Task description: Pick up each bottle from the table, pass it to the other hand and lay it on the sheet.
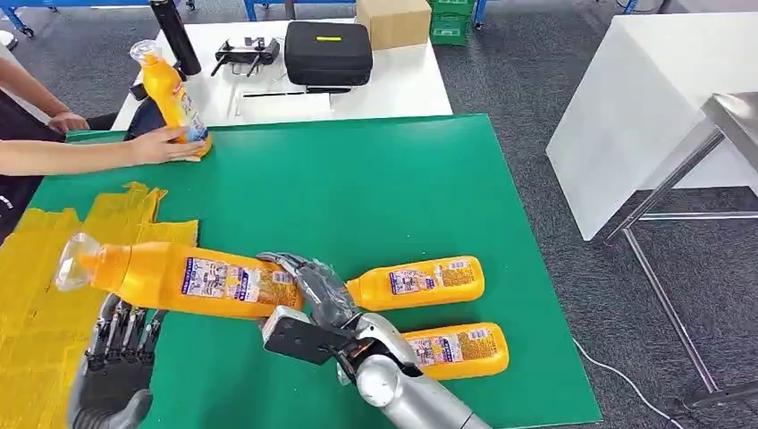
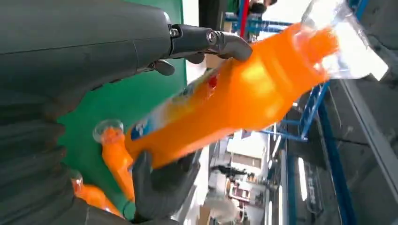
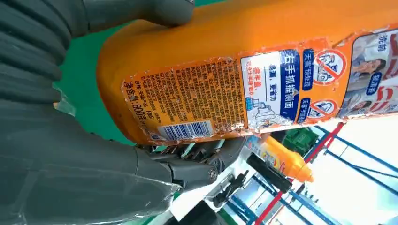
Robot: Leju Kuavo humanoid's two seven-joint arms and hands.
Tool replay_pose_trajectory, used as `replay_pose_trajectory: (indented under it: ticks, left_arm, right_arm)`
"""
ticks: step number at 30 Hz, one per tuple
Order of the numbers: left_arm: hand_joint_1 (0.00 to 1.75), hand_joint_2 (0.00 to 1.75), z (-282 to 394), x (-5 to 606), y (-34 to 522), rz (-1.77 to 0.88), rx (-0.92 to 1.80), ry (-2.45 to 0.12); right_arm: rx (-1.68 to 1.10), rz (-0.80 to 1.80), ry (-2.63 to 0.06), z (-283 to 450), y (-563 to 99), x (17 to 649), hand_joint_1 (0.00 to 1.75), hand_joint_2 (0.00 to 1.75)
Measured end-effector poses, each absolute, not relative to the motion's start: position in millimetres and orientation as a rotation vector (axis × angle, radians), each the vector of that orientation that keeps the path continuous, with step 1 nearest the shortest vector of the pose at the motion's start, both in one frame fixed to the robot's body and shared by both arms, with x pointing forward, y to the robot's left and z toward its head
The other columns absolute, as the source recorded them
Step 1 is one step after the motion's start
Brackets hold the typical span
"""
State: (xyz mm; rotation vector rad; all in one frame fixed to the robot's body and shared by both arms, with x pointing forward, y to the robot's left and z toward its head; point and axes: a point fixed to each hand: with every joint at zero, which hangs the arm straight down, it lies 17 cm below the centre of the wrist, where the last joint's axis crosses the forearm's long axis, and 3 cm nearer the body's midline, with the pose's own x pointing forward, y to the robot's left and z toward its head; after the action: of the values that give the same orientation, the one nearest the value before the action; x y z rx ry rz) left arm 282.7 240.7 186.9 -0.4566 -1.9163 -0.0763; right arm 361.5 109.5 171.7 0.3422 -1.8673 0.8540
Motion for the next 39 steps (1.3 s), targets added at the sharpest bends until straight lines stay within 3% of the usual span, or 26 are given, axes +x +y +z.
replay_pose_trajectory:
  ticks: [24,25,39]
  left_arm:
    - [0.00,1.75,182,286,245,-0.040,-0.480,-1.889]
    - [1.75,1.75,181,286,246,-0.041,-0.479,-1.887]
    - [1.75,1.75,186,282,249,-0.041,-0.485,-1.928]
  right_arm:
    - [0.612,1.243,-1.829,155,196,250,1.75,1.75]
    - [0.615,1.247,-1.827,154,197,249,1.75,1.75]
    - [0.632,1.241,-1.817,153,197,247,1.75,1.75]
